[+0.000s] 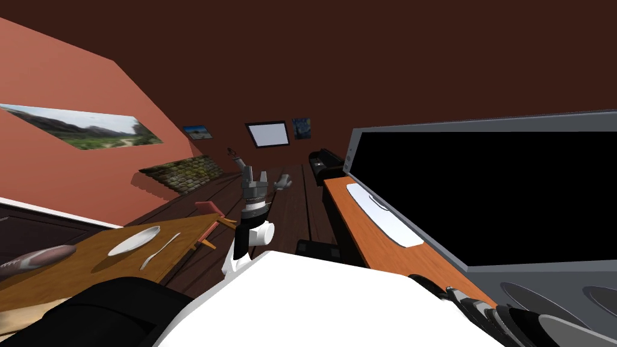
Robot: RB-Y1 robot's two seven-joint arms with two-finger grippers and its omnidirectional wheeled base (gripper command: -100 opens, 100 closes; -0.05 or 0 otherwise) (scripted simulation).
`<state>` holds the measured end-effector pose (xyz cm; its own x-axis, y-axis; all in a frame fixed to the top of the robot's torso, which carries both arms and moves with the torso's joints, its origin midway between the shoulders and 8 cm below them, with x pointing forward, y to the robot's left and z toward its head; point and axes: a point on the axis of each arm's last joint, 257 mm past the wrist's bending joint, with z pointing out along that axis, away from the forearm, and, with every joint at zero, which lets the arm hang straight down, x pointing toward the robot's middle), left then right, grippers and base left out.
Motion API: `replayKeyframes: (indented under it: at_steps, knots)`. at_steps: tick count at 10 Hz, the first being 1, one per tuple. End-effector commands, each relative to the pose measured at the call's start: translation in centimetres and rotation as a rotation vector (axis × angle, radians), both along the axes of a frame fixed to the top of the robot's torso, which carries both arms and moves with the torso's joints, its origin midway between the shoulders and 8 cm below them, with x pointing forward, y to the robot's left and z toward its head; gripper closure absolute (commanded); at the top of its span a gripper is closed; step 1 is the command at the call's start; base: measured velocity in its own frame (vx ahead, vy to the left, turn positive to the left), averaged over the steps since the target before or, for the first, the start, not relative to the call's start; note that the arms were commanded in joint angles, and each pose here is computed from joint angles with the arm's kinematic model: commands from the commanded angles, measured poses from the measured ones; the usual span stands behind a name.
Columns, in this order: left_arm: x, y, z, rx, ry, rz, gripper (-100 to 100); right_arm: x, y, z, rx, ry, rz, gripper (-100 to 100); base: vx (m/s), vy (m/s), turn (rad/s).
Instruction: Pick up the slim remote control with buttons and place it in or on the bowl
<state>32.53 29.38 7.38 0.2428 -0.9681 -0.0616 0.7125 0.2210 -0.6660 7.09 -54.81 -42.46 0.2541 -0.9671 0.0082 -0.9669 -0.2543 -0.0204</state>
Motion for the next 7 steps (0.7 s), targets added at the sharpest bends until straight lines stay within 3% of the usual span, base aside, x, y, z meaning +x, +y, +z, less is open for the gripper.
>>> replayKeyframes:
  at_steps: [1, 5, 6, 7]
  knots:
    - [0.0, 0.0, 0.0, 0.000, 0.000, 0.000, 0, 0.0, 0.0, 0.0, 0.000, 0.000, 0.000, -100, 0.001, -0.013, -0.001]
    - [0.0, 0.0, 0.0, 0.000, 0.000, 0.000, 0, 0.0, 0.0, 0.0, 0.000, 0.000, 0.000, -100, 0.000, -0.001, 0.000]
    - [0.0, 0.0, 0.0, 0.000, 0.000, 0.000, 0, 0.0, 0.0, 0.0, 0.000, 0.000, 0.000, 0, 0.000, 0.000, 0.000]
    - [0.0, 0.0, 0.0, 0.000, 0.000, 0.000, 0, 0.6, 0.2, 1.0, 0.002, -0.003, 0.012, -100, 0.004, -0.009, -0.091]
